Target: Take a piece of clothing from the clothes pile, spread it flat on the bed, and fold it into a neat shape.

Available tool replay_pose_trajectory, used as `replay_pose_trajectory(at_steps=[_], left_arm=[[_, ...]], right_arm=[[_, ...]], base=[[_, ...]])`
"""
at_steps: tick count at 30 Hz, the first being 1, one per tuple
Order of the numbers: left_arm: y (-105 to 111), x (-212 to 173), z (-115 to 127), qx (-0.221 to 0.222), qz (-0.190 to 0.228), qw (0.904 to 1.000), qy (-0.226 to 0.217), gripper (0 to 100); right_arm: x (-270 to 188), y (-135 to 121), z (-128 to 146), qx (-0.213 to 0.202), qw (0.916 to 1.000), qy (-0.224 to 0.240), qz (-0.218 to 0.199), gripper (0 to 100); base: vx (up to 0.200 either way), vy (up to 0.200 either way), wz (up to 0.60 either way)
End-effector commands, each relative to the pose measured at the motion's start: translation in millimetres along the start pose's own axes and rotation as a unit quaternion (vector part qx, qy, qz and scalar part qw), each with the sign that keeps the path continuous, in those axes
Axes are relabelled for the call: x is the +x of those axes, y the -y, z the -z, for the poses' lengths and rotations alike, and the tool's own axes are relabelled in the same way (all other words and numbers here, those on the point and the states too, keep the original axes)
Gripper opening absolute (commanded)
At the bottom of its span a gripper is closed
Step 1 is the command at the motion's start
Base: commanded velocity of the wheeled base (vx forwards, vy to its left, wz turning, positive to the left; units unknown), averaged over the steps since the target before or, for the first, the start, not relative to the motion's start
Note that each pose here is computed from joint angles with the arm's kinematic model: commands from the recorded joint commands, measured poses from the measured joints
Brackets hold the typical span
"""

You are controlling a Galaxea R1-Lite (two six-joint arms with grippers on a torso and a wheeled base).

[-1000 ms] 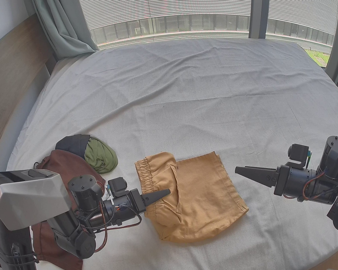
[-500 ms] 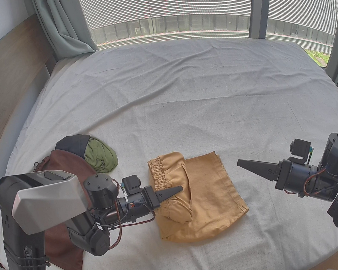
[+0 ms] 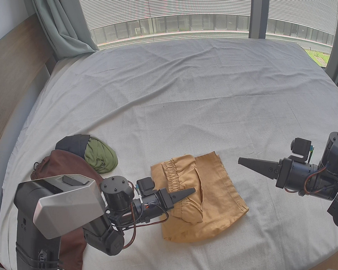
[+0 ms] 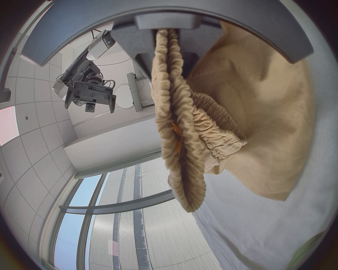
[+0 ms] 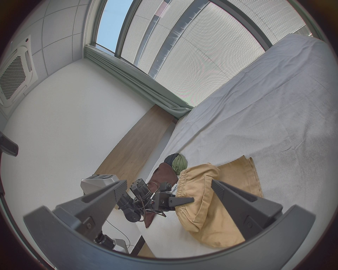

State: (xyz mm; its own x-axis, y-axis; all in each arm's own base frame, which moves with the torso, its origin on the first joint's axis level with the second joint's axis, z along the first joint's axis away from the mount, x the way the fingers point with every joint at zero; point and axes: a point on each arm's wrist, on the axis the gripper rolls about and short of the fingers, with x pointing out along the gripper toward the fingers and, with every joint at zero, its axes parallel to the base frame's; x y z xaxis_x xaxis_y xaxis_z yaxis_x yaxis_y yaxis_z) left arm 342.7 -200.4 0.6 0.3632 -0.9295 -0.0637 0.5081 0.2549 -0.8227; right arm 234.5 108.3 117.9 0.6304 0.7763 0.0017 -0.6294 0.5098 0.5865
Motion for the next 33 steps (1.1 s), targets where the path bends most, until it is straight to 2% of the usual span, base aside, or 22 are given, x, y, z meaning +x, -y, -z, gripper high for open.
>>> replay_pose_trajectory(at_steps=[1,14,19,20,33], left_arm=[[-6.0,6.5,6.6,-0.004,-0.001,1.0000,-0.007,0],[-12.2,11.2,8.4,-0.003,-0.002,1.0000,-0.007,0],[-12.2,14.3,4.3,0.002,-0.006,0.9999,0.009,0],[-12.2,14.3,4.2,0.002,-0.006,0.9999,0.010,100],[-10.4,14.4,2.6,0.006,-0.004,0.9999,0.013,100]], right_arm=[[0.8,-0.1,-0.8,-0.001,1.0000,0.001,-0.001,100],[0.1,-0.3,-0.5,-0.001,1.0000,0.001,-0.001,100],[0.4,-0.4,-0.8,0.000,1.0000,0.001,-0.001,100],[0.4,-0.4,-0.8,0.000,1.0000,0.001,-0.001,100],[-0.4,-0.9,-0.7,-0.001,1.0000,0.001,-0.002,100]], base=[[0.000,0.000,0.00],[0.000,0.000,0.00],[0.000,0.000,0.00],[0.000,0.000,0.00],[0.000,0.000,0.00]])
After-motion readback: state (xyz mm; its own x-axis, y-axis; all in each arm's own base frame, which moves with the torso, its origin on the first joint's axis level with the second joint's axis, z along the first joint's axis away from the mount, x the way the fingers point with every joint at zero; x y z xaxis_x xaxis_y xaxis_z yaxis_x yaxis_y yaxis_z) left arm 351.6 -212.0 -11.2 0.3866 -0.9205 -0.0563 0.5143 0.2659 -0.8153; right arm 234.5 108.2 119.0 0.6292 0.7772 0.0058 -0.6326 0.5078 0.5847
